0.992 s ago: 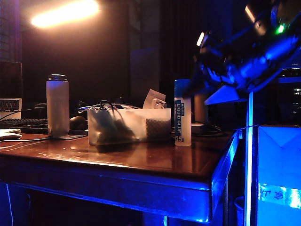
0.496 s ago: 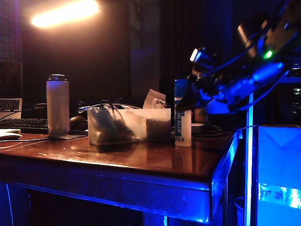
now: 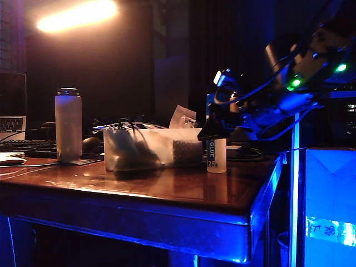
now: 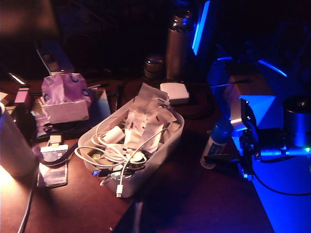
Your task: Pick up the liquid glue and place it into the translucent box.
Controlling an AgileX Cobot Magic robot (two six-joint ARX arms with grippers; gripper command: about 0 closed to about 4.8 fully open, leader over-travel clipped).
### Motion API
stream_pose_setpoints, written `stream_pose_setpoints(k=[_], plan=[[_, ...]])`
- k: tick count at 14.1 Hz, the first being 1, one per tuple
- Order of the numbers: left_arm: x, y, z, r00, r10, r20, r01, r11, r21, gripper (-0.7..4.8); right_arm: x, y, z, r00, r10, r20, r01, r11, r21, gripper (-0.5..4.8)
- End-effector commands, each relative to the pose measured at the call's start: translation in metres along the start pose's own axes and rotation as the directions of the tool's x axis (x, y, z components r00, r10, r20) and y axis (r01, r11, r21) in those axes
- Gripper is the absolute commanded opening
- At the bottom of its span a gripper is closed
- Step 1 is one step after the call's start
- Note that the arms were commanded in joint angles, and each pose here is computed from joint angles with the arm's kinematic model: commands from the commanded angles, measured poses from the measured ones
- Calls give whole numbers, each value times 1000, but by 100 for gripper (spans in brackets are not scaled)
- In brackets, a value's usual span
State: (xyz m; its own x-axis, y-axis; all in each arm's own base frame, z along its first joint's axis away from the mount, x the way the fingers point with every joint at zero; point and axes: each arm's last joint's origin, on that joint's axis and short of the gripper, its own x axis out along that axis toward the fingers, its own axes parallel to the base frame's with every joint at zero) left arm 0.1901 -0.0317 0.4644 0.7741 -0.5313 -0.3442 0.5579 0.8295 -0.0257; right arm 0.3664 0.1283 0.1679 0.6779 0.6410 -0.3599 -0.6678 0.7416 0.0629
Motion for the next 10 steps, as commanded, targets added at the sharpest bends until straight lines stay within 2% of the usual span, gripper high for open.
stream_pose_setpoints(k=[1,2,5,8,9,10], plan=[[-2,-1,2,1000,-2,17,2,1000,6,-5,1,-1,5,999,-33,18,33,999,-9,377],[-2,-1,2,1000,-2,18,2,1000,6,-5,0,-1,5,999,-32,12,32,999,-6,251],[-2,-1,2,1000,-2,17,1,1000,6,-5,0,-1,1,1000,-20,-21,20,1000,12,246],[-2,-1,2,1000,-2,17,1,1000,6,-5,-2,0,7,1000,-18,4,18,1000,5,244],[-2,-1,2,1000,-2,17,1,1000,6,-5,-2,0,8,1000,-19,12,19,1000,2,186],[-2,-1,2,1000,-2,17,1,1000,6,-5,-2,0,9,1000,-17,18,17,1000,0,78]])
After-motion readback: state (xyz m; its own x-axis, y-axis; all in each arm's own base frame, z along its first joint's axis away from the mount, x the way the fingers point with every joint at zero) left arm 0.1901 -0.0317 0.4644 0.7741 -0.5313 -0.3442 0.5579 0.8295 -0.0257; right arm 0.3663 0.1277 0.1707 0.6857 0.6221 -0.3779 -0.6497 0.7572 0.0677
